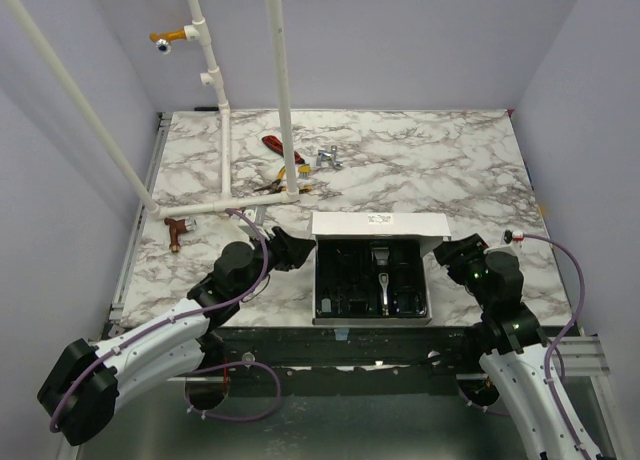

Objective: Sort the hair-cutting tools
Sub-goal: Close the storage box at the center of the board.

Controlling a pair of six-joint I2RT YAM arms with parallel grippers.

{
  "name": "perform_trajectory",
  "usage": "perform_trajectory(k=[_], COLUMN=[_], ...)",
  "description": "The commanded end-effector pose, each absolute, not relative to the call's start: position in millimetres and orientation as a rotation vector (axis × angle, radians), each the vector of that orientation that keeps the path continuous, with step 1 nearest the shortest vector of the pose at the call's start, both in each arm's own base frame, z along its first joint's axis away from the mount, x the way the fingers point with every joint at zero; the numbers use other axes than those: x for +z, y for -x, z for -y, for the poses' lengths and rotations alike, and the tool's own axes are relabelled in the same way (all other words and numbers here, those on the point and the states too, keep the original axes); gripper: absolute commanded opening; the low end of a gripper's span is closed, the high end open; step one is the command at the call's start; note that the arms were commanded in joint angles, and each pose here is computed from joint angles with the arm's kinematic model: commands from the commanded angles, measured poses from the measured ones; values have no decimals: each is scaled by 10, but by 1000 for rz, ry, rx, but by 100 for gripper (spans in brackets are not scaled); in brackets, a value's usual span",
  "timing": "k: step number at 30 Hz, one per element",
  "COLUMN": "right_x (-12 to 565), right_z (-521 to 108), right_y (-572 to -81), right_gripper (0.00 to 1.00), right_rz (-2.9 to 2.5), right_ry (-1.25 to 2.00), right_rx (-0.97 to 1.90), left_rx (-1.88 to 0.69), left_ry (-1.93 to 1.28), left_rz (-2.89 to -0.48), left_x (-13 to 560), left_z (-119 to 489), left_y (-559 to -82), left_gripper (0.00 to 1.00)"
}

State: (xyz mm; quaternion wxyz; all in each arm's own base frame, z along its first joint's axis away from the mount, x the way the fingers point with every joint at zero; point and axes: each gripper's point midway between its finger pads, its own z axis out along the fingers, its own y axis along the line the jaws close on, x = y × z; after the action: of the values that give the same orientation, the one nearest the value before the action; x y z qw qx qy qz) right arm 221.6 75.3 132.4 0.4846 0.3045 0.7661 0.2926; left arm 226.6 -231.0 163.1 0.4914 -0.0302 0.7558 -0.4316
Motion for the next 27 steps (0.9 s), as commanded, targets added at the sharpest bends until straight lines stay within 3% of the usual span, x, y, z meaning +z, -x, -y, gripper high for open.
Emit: perform_trajectory(k=[1, 14, 17, 27], right_x=[1280, 1284, 1289, 1669], right_z=[-817, -787, -685, -154], right_y=[-2178, -2142, -2155, -2233], right_gripper=[59, 62, 66, 68], right_rz=[-1889, -1883, -1853, -1698], right_ry=[-729, -753, -832, -1117], right_rx=[745, 740, 702, 448], left_rx=[-1089, -1009, -968, -683], left_ry=[37, 95, 122, 357], left_rz=[-1823, -1830, -1844, -1851], left_x=[1637, 1479, 1415, 1476], left_z=[2355, 2122, 2047, 1520], left_y=[-2197, -2152, -2162, -2373], left_gripper=[51, 53, 56, 66])
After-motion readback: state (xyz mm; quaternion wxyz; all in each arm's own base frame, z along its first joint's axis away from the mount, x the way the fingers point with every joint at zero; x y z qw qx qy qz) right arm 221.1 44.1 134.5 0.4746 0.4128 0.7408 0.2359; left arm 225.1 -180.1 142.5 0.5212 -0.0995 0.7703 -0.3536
